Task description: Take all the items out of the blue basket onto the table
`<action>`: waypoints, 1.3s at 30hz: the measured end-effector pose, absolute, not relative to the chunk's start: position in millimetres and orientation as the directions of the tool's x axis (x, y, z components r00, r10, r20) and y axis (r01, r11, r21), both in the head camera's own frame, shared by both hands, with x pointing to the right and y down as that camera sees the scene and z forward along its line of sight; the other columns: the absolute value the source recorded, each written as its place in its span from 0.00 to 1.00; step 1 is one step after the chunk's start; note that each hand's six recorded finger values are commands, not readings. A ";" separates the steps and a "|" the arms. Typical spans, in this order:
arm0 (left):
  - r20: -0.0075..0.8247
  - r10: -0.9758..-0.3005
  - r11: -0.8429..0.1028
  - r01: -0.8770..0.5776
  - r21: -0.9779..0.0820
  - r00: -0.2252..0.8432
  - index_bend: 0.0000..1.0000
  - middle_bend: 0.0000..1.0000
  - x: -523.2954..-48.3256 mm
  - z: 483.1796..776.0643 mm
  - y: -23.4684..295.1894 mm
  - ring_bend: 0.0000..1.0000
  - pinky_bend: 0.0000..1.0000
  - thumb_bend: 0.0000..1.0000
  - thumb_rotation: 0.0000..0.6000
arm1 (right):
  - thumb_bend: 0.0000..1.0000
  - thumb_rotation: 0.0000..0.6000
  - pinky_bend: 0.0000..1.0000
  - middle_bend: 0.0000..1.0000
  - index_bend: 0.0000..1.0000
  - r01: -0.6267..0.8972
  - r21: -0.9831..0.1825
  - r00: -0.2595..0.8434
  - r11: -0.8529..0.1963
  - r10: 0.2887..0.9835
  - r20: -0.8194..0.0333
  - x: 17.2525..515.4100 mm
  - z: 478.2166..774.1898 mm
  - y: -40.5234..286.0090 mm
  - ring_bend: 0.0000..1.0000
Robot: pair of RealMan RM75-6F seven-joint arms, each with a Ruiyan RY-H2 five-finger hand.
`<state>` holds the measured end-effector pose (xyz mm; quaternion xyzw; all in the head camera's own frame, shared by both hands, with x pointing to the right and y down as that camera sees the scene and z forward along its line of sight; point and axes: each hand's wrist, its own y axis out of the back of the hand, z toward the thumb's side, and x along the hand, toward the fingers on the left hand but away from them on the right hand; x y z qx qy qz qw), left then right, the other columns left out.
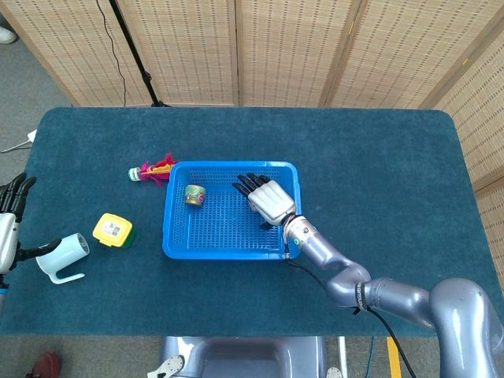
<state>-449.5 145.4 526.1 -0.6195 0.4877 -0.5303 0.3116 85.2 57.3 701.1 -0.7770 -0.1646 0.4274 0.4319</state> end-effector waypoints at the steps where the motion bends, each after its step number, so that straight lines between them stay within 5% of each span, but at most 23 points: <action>1: 0.353 -0.935 -0.330 -0.273 -0.903 -0.038 0.00 0.00 -449.4 526.3 145.4 0.00 0.00 0.07 1.00 | 0.00 1.00 0.17 0.04 0.06 -0.126 -0.814 0.579 -0.567 0.624 -0.524 84.9 704.1 57.5 0.00; 12: 0.357 -0.933 -0.335 -0.271 -0.903 -0.037 0.00 0.00 -448.5 528.2 145.6 0.00 0.00 0.07 1.00 | 0.00 1.00 0.26 0.10 0.10 -0.242 -0.819 0.548 -0.520 0.623 -0.558 90.3 728.9 51.3 0.03; 15: 0.362 -0.932 -0.340 -0.267 -0.902 -0.035 0.00 0.00 -447.5 529.8 145.2 0.00 0.00 0.07 1.00 | 0.00 1.00 0.33 0.16 0.17 -0.265 -0.819 0.541 -0.509 0.625 -0.563 91.7 735.9 51.1 0.11; 19: 0.364 -0.931 -0.343 -0.267 -0.901 -0.033 0.00 0.00 -446.5 530.7 145.2 0.00 0.00 0.07 1.00 | 0.02 1.00 0.50 0.38 0.40 -0.282 -0.826 0.539 -0.488 0.632 -0.557 91.7 742.9 51.3 0.35; 24: 0.367 -0.929 -0.343 -0.272 -0.899 -0.041 0.00 0.00 -448.6 531.1 145.7 0.00 0.00 0.07 1.00 | 0.24 1.00 0.61 0.56 0.57 -0.261 -0.847 0.551 -0.464 0.648 -0.525 89.2 745.8 51.5 0.53; 30: 0.377 -0.926 -0.353 -0.274 -0.894 -0.035 0.00 0.00 -447.7 533.0 145.7 0.00 0.00 0.07 1.00 | 0.27 1.00 0.61 0.58 0.59 -0.135 -0.904 0.613 -0.405 0.682 -0.398 80.5 726.0 47.5 0.54; 39: 0.400 -0.916 -0.382 -0.265 -0.885 -0.014 0.00 0.00 -441.9 538.6 146.5 0.00 0.00 0.07 1.00 | 0.28 1.00 0.61 0.58 0.59 0.073 -0.963 0.672 -0.260 0.726 -0.145 80.5 654.0 26.5 0.55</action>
